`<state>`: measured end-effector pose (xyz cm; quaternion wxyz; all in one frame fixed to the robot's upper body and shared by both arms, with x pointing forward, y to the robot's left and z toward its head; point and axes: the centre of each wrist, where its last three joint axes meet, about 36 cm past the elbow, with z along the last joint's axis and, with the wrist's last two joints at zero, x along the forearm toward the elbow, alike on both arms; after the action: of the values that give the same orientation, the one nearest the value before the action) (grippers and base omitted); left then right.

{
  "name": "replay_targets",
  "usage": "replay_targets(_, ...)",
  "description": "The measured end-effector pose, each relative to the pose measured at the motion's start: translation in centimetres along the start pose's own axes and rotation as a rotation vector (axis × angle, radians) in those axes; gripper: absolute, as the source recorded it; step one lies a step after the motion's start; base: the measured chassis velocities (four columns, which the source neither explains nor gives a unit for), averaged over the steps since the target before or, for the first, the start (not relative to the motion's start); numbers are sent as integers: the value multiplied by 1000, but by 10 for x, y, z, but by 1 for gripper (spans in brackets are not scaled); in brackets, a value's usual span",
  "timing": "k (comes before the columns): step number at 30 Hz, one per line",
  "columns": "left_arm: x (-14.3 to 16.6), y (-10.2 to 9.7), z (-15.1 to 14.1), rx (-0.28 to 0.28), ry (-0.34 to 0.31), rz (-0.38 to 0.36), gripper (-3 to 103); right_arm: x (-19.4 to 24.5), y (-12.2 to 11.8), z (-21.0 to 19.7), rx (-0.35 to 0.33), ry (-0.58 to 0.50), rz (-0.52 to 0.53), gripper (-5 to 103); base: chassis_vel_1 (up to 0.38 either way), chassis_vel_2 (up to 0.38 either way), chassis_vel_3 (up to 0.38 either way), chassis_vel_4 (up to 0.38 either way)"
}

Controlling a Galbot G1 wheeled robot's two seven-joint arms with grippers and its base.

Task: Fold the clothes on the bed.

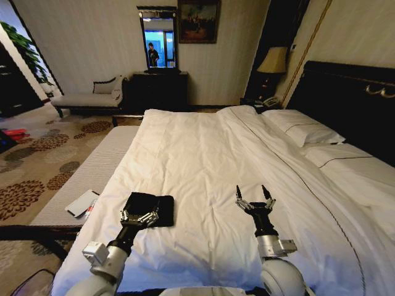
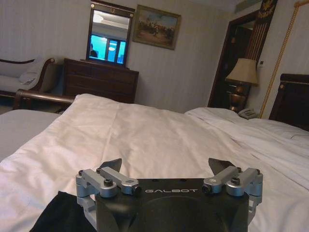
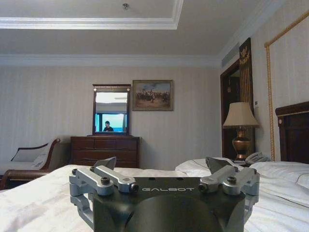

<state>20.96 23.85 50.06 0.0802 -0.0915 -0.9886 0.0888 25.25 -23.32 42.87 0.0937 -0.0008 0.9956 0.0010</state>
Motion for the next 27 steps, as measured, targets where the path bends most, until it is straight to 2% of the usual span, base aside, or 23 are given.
replay_targets(27, 0, 0, -1, 2, -1, -3, 100, 0, 1, 1, -6, 4, -1, 100, 0, 0, 0, 0)
